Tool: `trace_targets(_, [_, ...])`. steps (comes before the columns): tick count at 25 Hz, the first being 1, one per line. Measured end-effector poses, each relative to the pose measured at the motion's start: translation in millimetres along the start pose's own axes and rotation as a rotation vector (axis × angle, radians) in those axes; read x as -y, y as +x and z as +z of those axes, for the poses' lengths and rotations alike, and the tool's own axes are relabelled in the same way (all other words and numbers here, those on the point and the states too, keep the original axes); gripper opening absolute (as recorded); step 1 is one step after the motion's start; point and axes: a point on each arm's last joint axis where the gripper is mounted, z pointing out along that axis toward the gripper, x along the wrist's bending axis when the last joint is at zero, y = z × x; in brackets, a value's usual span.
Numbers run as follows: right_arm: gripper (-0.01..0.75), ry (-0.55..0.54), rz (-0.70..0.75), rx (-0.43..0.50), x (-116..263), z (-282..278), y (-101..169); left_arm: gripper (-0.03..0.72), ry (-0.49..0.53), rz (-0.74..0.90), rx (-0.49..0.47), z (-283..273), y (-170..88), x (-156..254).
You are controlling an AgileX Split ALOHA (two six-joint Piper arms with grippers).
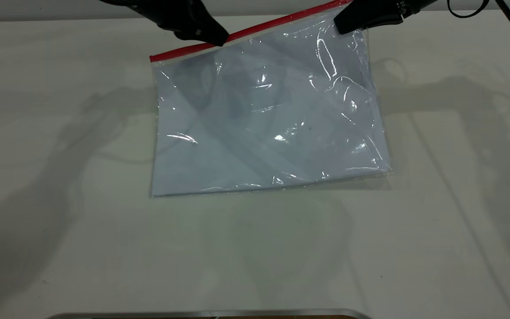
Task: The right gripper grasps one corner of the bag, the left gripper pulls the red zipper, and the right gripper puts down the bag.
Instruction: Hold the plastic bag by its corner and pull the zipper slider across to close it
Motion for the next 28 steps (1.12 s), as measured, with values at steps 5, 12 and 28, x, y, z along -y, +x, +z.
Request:
trace_targets(5, [0.033, -0.019, -0.032, 0.013, -10, -8, -1, 0.063, 0.001, -0.027, -0.023, -9, 11, 8])
trace_targets(12, [0.033, -0.035, -0.049, 0.026, -15, -18, -4, 0.065, 0.078, -0.069, -0.047, -20, 23, 24])
trace_targets(28, [0.040, -0.035, -0.043, 0.034, -13, -25, -8, 0.121, 0.143, -0.158, -0.047, -30, 30, 38])
